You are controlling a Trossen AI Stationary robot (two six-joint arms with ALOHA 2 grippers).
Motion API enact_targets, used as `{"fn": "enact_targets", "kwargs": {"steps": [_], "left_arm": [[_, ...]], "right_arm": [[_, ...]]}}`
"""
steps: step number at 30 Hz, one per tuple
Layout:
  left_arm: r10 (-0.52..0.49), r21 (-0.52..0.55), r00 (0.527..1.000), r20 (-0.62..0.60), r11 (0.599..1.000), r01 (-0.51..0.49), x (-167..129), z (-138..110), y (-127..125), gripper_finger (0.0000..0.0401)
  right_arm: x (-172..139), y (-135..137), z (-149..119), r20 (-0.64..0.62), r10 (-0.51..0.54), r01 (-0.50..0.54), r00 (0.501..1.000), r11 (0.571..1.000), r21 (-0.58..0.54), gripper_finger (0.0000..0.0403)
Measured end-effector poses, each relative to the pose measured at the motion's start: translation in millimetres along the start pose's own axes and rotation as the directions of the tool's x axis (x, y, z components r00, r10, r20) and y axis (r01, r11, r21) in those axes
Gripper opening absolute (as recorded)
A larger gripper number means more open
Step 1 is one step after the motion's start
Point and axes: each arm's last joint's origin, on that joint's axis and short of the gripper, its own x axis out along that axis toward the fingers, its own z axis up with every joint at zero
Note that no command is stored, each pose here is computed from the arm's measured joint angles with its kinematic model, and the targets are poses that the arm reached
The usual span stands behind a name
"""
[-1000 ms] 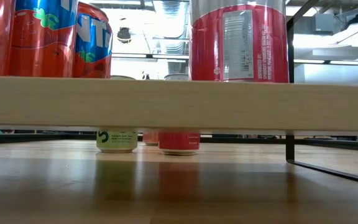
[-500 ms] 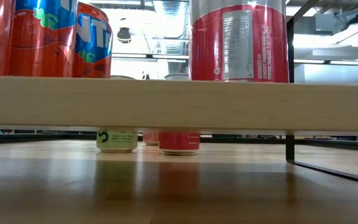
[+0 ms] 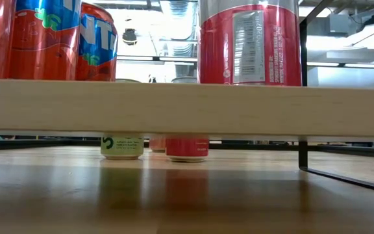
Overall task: Place canned beverage on shelf
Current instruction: Put the white soda can on the shelf
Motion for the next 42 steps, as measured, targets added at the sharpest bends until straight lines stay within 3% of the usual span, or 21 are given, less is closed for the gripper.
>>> {"fn": "enact_targets", "kwargs": {"steps": [3,11,28,42], "left_arm": [[-0.033,0.06,0.999,-0.017,0.998,0.034,13.5,-5.6,-10.5,0.0293],[-0.108,-0.04,0.993,-0.039,0.994,0.106,29.7,-12.7,-13.4,0.0293],[-0.154,-0.01,0.983,-0.101,0.988,0.153,48.8,-25.5,-22.1,0.0293],[-0.168,0.02,0.957,-0.236,0.984,0.177,49.0,-38.6,-14.7,0.0293]], "right_arm": [[4.0,-0.3,-1.4,0.0,-0.015,0.015,1.0,1.0,-0.005,0.0297],[9.1,-1.3,-3.2,0.0,-0.036,0.036,0.999,0.999,-0.013,0.0297],[8.9,-1.3,-3.6,0.001,-0.035,0.035,0.999,0.999,-0.025,0.0298],[9.0,-1.3,-3.4,0.002,-0.035,0.035,0.999,0.998,-0.05,0.0297]]}}
